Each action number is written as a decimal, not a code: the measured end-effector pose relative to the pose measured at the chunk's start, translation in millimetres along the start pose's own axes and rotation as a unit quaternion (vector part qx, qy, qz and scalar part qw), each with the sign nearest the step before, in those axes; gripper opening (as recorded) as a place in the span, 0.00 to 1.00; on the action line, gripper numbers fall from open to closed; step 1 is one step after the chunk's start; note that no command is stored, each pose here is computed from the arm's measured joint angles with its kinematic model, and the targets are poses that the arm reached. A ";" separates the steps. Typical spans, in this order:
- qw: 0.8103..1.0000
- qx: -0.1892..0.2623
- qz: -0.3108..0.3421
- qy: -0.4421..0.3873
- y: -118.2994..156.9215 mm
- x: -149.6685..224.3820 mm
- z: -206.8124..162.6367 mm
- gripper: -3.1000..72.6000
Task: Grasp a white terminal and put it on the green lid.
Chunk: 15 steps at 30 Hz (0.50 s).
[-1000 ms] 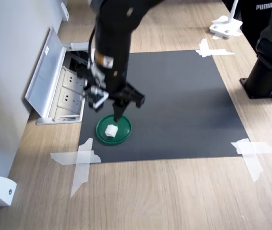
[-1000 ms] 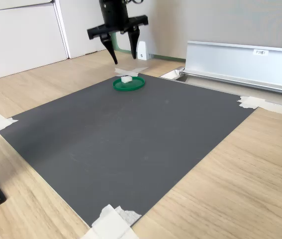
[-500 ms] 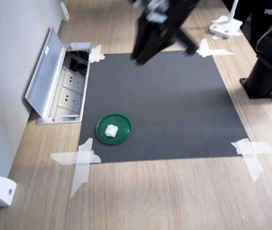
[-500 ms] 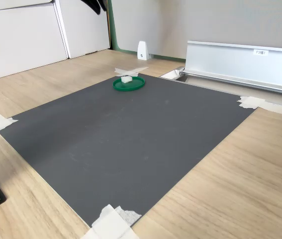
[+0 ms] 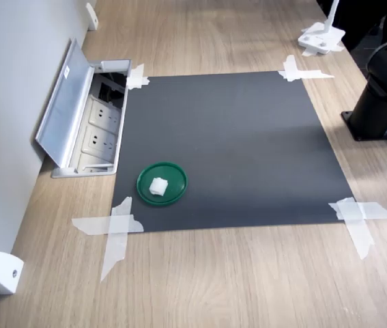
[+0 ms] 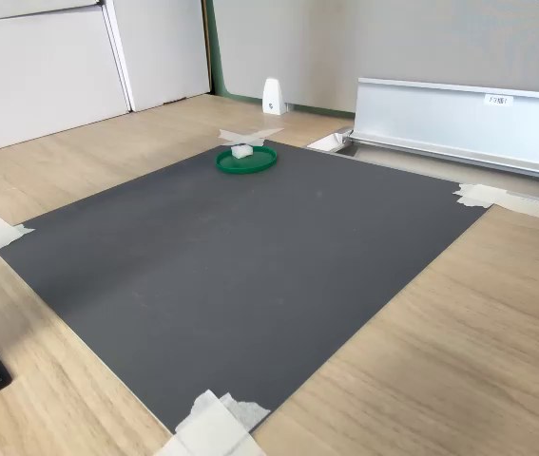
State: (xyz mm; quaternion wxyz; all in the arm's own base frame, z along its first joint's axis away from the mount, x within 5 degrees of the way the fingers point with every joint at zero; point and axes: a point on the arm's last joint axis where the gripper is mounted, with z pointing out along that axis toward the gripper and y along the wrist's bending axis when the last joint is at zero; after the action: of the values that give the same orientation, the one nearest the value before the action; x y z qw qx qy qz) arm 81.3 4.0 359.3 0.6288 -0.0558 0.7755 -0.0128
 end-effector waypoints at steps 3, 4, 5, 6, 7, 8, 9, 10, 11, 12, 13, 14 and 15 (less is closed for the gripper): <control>0.999 0.034 0.015 -0.014 -3.2 15.2 -13.7 0.03; 0.999 0.040 0.020 -0.018 -3.2 20.4 -16.9 0.03; 0.999 0.045 0.025 -0.020 -2.9 25.8 -19.2 0.03; 0.998 0.048 0.029 -0.020 -2.4 31.5 -20.7 0.03; 0.998 0.049 0.032 -0.019 -1.9 36.4 -21.4 0.03; 0.998 0.051 0.034 -0.017 -1.2 43.2 -21.6 0.03; 0.998 0.050 0.038 -0.013 -0.1 50.7 -20.9 0.03; 0.998 0.050 0.039 -0.006 0.6 58.8 -19.7 0.03; 0.998 0.050 0.039 -0.001 1.2 65.6 -18.6 0.03; 0.998 0.050 0.040 0.006 2.0 74.4 -17.1 0.03; 0.998 0.049 0.040 0.012 2.9 83.2 -15.8 0.03; 0.998 0.050 0.041 0.017 3.7 91.6 -14.9 0.03; 0.998 0.049 0.041 0.023 4.5 99.6 -13.6 0.03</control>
State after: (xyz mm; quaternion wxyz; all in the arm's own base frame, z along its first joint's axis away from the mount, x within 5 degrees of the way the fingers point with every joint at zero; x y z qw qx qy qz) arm 47.4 -2.5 264.7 0.6129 0.0073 0.7897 -0.0262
